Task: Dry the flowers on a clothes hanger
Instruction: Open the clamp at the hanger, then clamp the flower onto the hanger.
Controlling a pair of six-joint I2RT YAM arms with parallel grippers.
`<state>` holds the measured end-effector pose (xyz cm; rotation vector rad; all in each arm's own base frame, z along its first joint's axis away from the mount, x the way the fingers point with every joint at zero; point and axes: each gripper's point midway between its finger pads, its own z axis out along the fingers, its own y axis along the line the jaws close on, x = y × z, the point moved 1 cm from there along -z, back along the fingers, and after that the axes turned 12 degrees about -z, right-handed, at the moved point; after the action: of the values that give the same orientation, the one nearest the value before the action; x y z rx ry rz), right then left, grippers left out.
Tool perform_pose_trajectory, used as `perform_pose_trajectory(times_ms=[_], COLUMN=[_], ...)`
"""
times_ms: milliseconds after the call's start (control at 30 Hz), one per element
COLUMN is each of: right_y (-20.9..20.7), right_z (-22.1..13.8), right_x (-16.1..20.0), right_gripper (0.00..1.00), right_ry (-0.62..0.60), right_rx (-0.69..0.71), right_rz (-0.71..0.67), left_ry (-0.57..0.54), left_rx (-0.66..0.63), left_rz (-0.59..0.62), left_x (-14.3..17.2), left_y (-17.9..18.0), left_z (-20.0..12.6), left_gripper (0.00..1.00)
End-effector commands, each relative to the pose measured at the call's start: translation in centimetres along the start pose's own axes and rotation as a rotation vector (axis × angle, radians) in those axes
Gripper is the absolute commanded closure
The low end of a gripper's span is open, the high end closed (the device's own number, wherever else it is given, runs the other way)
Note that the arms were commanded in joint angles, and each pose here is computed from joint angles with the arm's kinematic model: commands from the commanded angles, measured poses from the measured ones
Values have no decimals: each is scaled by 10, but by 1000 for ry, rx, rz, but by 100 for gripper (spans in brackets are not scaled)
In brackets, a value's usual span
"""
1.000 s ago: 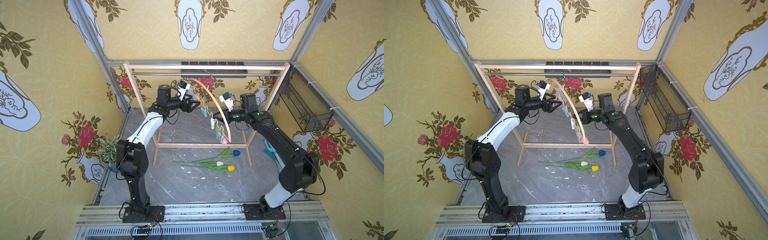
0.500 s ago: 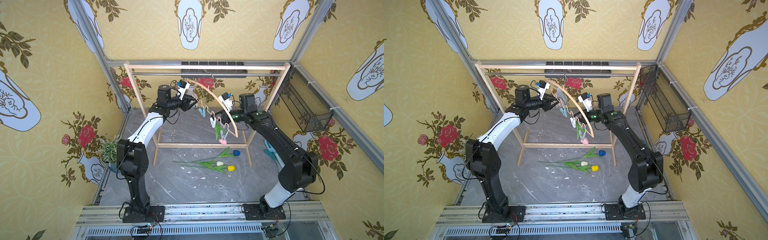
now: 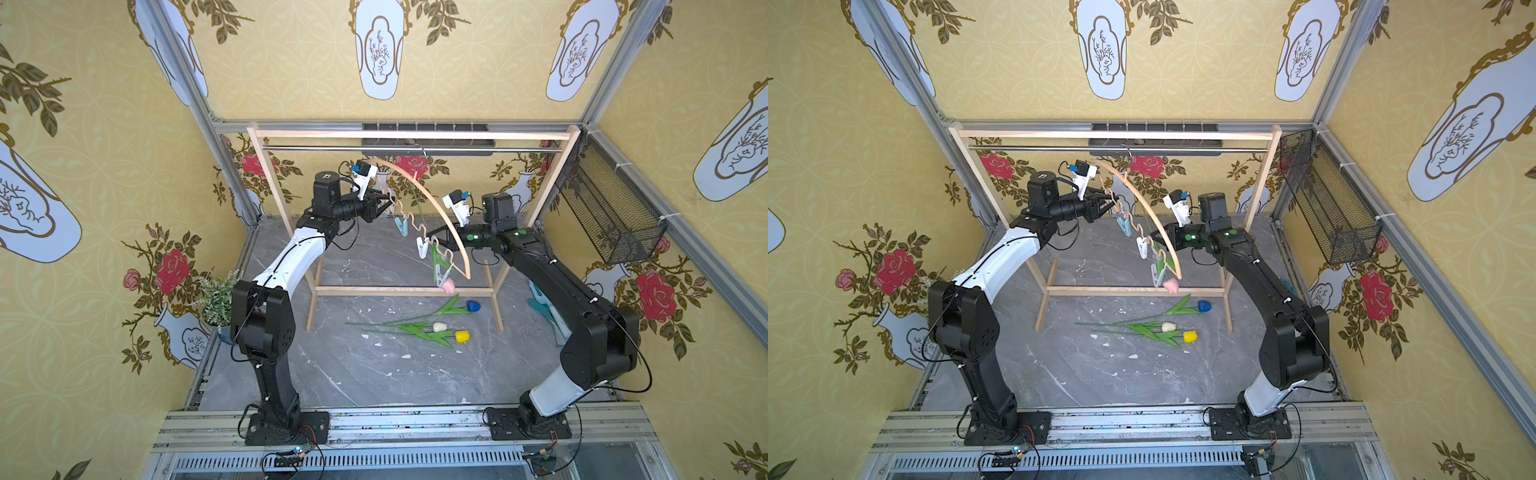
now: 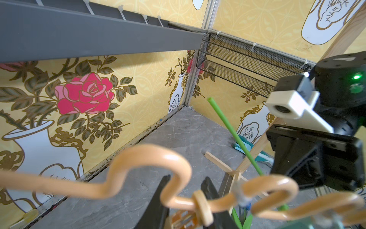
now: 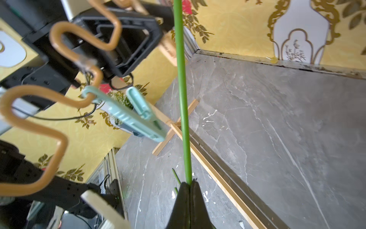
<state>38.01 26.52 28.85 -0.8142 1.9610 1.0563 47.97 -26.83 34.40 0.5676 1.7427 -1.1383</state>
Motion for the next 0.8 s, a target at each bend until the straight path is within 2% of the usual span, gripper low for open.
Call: perform_pose_trajectory(times_ms=[0,233,600,767], right_y=[-11,-15,16,20], right_z=[11,47,60,64], right_x=[-15,-8,-11,-16], right_gripper=[100,100,100,100], right_ry=[-71,-90,-119,-118], right_rx=[-32,-204,-339,-347], right_rz=[92,200,154,139], left_ry=[-26,-11,11,16], left_rx=[35,76,95,103], left_rz=[-9,-57,-95,-106], left_x=[-4,6,14,15], left_y=[-7,-13,-12,-12], left_z=[-1,5,9,9], left_gripper=[73,76,76,76])
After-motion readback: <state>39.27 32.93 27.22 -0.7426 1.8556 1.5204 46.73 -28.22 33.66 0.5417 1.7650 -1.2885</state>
